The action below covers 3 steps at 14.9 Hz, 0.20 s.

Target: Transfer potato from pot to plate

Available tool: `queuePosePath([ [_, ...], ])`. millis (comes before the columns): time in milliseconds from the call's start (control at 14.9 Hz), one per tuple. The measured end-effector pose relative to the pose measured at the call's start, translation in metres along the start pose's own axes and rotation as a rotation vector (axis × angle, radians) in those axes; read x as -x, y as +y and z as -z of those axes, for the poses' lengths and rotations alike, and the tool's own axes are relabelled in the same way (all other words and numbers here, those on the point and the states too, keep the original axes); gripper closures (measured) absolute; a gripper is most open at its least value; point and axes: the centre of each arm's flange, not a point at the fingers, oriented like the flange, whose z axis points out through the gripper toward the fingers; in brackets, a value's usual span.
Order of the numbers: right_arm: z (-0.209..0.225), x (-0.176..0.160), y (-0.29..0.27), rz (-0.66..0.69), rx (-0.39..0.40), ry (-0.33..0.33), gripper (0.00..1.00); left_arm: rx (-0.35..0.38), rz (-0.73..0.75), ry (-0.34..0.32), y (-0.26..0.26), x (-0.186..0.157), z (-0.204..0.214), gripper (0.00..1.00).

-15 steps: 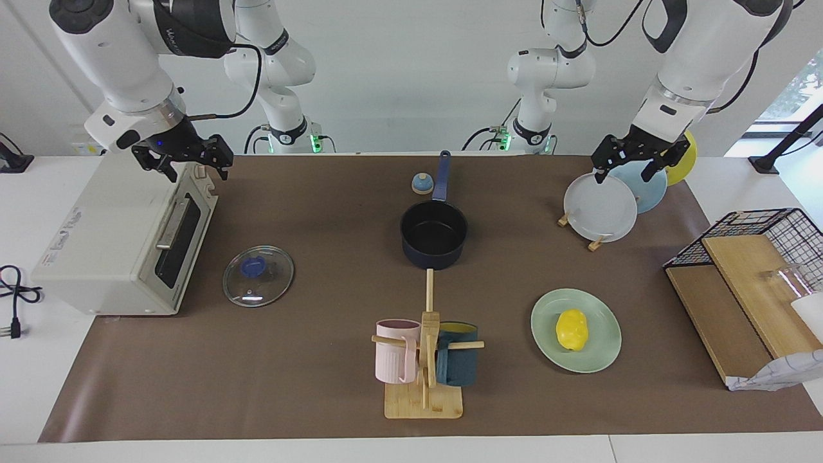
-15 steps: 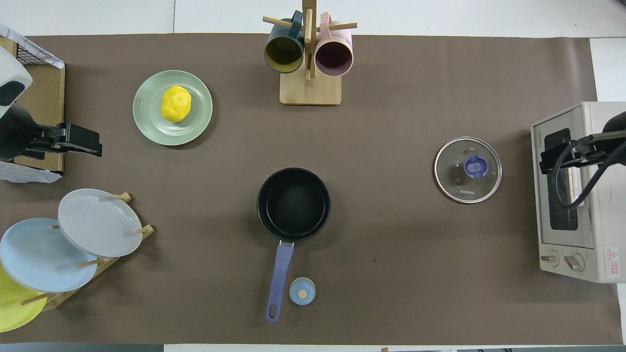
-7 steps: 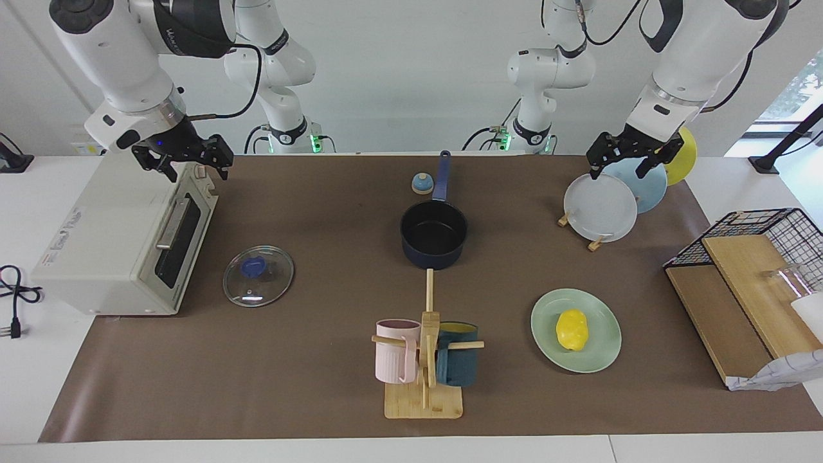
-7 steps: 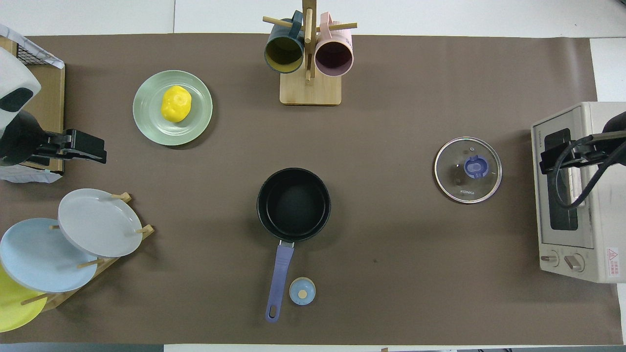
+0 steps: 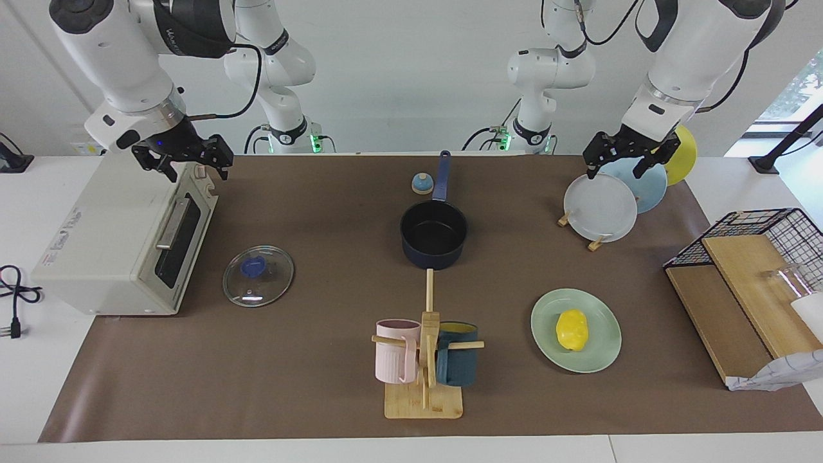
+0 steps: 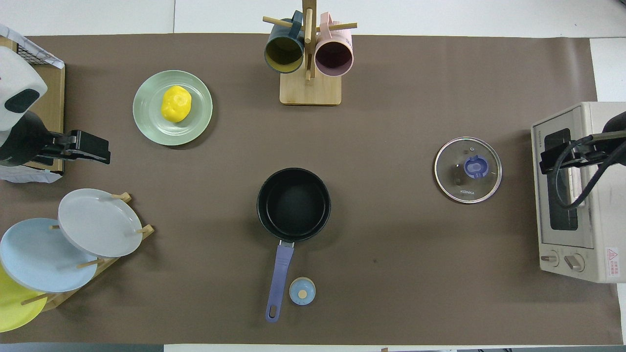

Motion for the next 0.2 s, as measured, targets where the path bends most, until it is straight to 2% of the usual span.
queuePosePath([
  [202, 0.0000, 0.0000, 0.0000, 0.000, 0.000, 0.000, 0.00, 0.000, 0.000, 0.003, -0.0002, 0.0001, 0.0008, 0.00],
])
